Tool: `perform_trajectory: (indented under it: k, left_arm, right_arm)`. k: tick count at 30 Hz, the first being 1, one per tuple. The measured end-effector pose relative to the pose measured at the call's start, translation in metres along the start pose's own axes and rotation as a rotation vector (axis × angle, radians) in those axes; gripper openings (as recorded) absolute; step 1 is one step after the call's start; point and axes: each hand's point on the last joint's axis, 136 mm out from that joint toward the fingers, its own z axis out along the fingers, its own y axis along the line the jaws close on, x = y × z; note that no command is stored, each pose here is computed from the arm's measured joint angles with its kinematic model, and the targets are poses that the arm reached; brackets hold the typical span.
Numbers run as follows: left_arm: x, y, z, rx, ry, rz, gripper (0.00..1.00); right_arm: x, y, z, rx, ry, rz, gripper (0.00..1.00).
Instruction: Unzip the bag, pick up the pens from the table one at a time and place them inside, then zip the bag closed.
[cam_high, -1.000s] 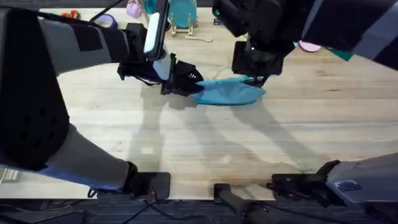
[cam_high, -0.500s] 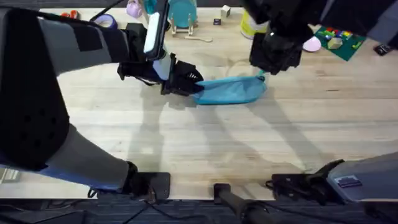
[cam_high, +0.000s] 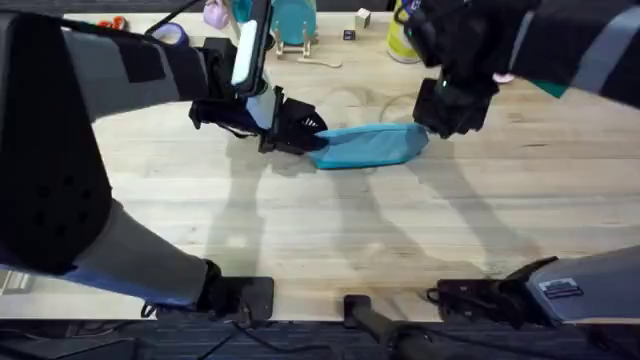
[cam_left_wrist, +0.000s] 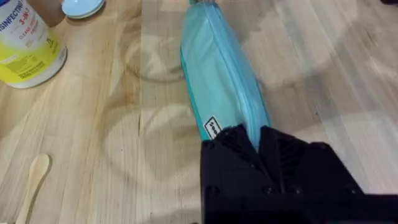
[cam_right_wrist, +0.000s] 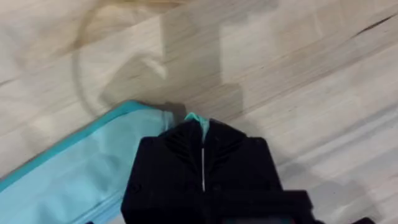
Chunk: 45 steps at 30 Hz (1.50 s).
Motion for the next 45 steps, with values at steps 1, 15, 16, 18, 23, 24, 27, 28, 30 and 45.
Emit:
perform_trajectory:
  k: [1, 15, 16, 18, 23, 24, 27, 28, 30, 45]
  left_arm:
    - [0.0, 0.0, 0.0, 0.0, 0.0, 0.0, 0.043]
    - [-0.002, -0.001, 0.002, 0.007, -0.004, 0.003, 0.043]
    - [-0.002, -0.001, 0.002, 0.007, -0.004, 0.003, 0.043]
    - [-0.002, -0.001, 0.002, 0.007, -0.004, 0.002, 0.043]
    - [-0.002, -0.001, 0.002, 0.007, -0.004, 0.003, 0.043]
    - [-0.002, -0.001, 0.002, 0.007, -0.004, 0.002, 0.043]
    - [-0.001, -0.001, 0.002, 0.007, -0.002, 0.002, 0.043]
    - [-0.001, -0.001, 0.002, 0.006, 0.0, 0.002, 0.043]
    - [-0.001, -0.001, 0.001, 0.005, 0.0, 0.002, 0.043]
    - [0.0, -0.001, 0.001, 0.005, 0.001, 0.001, 0.042]
  right_arm:
    - [0.003, -0.002, 0.006, 0.003, 0.002, 0.004, 0.033]
    - [0.02, -0.006, 0.043, -0.066, 0.009, 0.147, 0.033]
    - [0.02, -0.006, 0.043, -0.067, 0.008, 0.147, 0.032]
    - [0.02, -0.006, 0.043, -0.066, 0.009, 0.149, 0.032]
    - [0.02, -0.006, 0.043, -0.067, 0.008, 0.139, 0.032]
    - [0.019, -0.006, 0.042, -0.068, 0.007, 0.129, 0.032]
    - [0.015, -0.007, 0.035, -0.075, -0.003, 0.098, 0.031]
    - [0.013, -0.007, 0.031, -0.081, -0.01, 0.087, 0.031]
    - [0.006, -0.007, 0.021, -0.101, -0.033, 0.062, 0.031]
    - [-0.025, -0.01, -0.084, -0.328, -0.227, -0.226, 0.996]
